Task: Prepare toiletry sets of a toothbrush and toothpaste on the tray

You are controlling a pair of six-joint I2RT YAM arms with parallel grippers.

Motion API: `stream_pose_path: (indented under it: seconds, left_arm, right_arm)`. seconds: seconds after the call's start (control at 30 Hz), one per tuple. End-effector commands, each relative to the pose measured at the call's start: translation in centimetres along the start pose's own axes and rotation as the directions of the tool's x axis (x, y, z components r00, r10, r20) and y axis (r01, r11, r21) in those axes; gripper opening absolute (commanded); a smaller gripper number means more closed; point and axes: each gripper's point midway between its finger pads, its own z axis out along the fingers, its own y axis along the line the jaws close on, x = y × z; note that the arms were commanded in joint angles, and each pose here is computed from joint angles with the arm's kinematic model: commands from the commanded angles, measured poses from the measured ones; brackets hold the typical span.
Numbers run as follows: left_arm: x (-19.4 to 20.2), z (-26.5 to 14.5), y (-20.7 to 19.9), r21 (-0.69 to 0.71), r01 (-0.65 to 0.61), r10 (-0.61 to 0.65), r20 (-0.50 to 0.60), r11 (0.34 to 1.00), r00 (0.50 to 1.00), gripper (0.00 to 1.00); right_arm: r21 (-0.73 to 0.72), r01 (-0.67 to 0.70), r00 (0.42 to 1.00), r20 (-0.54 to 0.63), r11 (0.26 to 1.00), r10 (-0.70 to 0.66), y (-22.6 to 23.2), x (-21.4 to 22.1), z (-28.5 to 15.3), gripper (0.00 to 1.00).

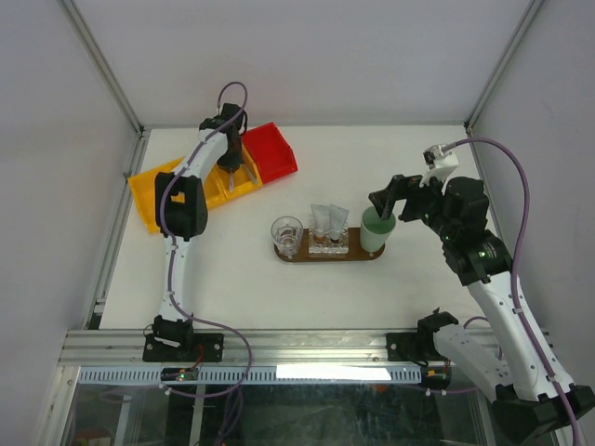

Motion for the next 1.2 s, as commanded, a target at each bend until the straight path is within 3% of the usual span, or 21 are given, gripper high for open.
stream_pose_path:
  seconds: [0.0,0.27,0.43,0.63,0.8,0.87,1.03,1.17]
  left_arm:
    - [-4.8,-7.0,0.0,0.041,0.05,-0.056,0.172,0.998,0.984,0.0]
    - [-7.4,-15.0,0.7,0.123,0.083,-0.117,0.294,0.989,0.949,0.0]
    - [-7.8,-21.4,0.0,0.27,0.057,-0.162,0.386,0.961,0.908,0.0]
    - [-6.0,-32.9,-3.2,0.523,-0.168,-0.225,0.605,0.836,0.764,0.0]
    - [-2.1,-40.9,-5.1,0.598,-0.392,-0.319,0.751,0.699,0.578,0.0]
    - [-0.6,-42.3,-5.1,0.608,-0.441,-0.353,0.77,0.661,0.532,0.0]
    - [1.7,-43.9,-5.3,0.611,-0.496,-0.381,0.784,0.617,0.49,0.0]
    - [2.9,-44.5,-6.5,0.597,-0.532,-0.369,0.797,0.601,0.477,0.0]
  right_arm:
    - [-0.003,0.026,0.997,0.072,1.0,-0.026,0.4,-2.1,-0.3,0.95]
    - [-0.004,0.018,0.998,0.067,1.0,-0.018,0.4,-2.0,-0.3,0.95]
    - [-0.019,-0.001,0.998,0.058,1.0,0.002,0.9,-2.4,-0.6,0.95]
    - [-0.127,-0.085,0.996,0.028,0.988,0.089,3.4,-3.0,-1.1,0.95]
    - [-0.287,-0.229,0.973,-0.047,0.93,0.225,6.8,-3.0,-1.0,0.92]
    - [-0.356,-0.308,0.951,-0.084,0.882,0.298,8.2,-3.2,-0.7,0.88]
    - [-0.507,-0.431,0.895,-0.134,0.746,0.425,11.7,-4.5,1.3,0.82]
    - [-0.529,-0.451,0.885,-0.159,0.719,0.439,15.3,-5.2,4.1,0.74]
